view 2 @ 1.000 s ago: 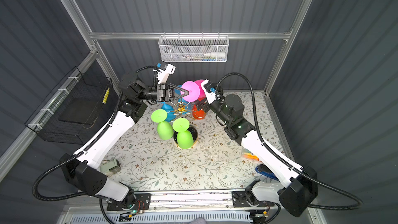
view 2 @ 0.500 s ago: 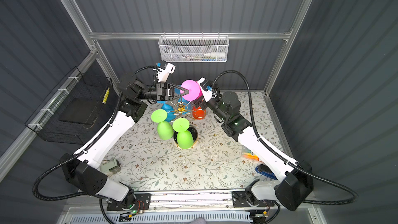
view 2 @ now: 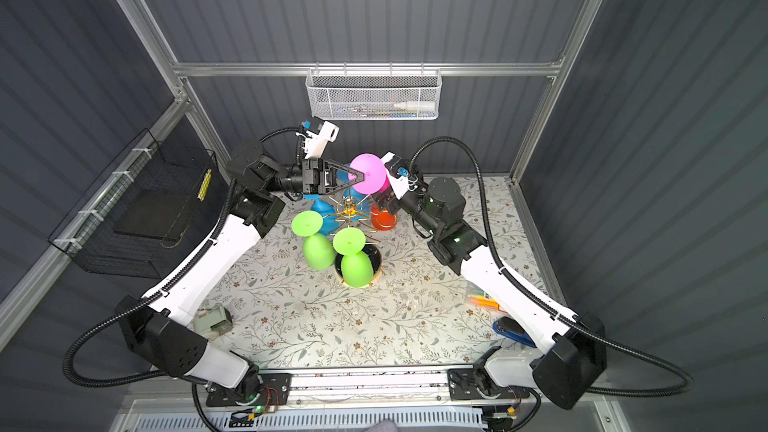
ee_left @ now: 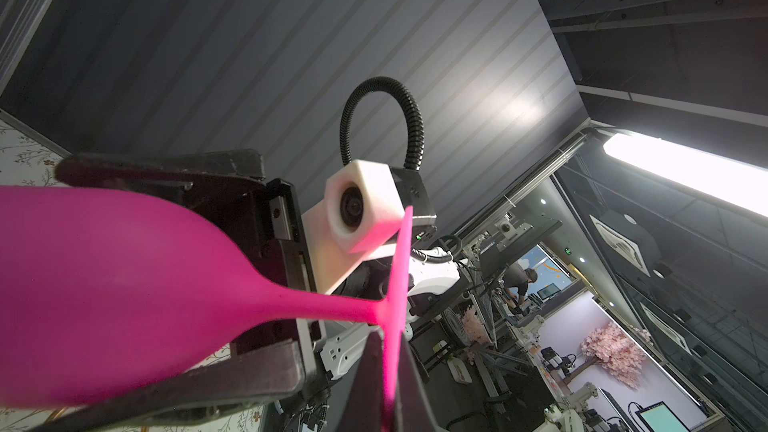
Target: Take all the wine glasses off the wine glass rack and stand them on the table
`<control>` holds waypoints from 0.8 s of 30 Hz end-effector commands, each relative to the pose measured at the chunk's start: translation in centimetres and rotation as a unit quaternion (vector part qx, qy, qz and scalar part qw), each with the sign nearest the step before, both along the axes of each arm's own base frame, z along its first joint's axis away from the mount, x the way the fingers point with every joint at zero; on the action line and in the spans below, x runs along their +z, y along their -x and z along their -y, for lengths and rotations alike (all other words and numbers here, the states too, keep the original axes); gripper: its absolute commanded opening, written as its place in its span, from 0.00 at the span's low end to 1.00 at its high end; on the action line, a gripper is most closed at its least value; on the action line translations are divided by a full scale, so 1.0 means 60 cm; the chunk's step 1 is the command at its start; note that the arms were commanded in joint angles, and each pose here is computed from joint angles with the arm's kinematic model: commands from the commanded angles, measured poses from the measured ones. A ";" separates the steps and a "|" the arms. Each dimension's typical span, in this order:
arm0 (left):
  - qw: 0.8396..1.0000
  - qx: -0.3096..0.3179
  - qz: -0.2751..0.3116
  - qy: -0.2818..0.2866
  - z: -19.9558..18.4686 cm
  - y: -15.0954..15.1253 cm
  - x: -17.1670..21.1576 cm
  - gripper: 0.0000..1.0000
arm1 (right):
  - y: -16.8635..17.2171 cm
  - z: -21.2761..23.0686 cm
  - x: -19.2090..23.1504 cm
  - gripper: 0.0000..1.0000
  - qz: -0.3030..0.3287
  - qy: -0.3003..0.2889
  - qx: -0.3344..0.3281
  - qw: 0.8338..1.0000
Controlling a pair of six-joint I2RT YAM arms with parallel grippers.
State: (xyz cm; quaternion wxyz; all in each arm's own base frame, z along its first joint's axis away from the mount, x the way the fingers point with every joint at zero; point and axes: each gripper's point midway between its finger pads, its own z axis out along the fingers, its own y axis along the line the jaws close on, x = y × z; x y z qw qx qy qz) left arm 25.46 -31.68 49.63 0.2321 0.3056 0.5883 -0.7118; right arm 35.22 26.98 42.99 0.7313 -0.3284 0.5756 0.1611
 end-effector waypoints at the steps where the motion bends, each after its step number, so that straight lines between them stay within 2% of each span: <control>1: 0.997 -0.033 0.063 0.013 -0.015 0.048 0.037 0.00 | 0.002 0.012 -0.002 0.91 -0.018 -0.016 -0.005 1.000; 7: 0.998 -0.039 0.057 0.011 -0.016 0.052 0.037 0.00 | -0.009 0.014 -0.002 0.93 -0.010 -0.013 -0.020 1.000; 17: 0.997 -0.047 0.064 0.018 -0.020 0.061 0.054 0.00 | -0.022 0.008 -0.021 0.91 -0.024 0.001 -0.026 0.999; 20: 0.997 -0.049 0.058 0.017 -0.019 0.059 0.054 0.00 | -0.028 0.010 -0.023 0.96 -0.019 0.007 -0.037 0.999; 24: 0.998 -0.052 0.040 0.012 -0.015 0.052 0.047 0.00 | -0.030 0.011 -0.022 0.97 -0.005 0.014 -0.046 0.999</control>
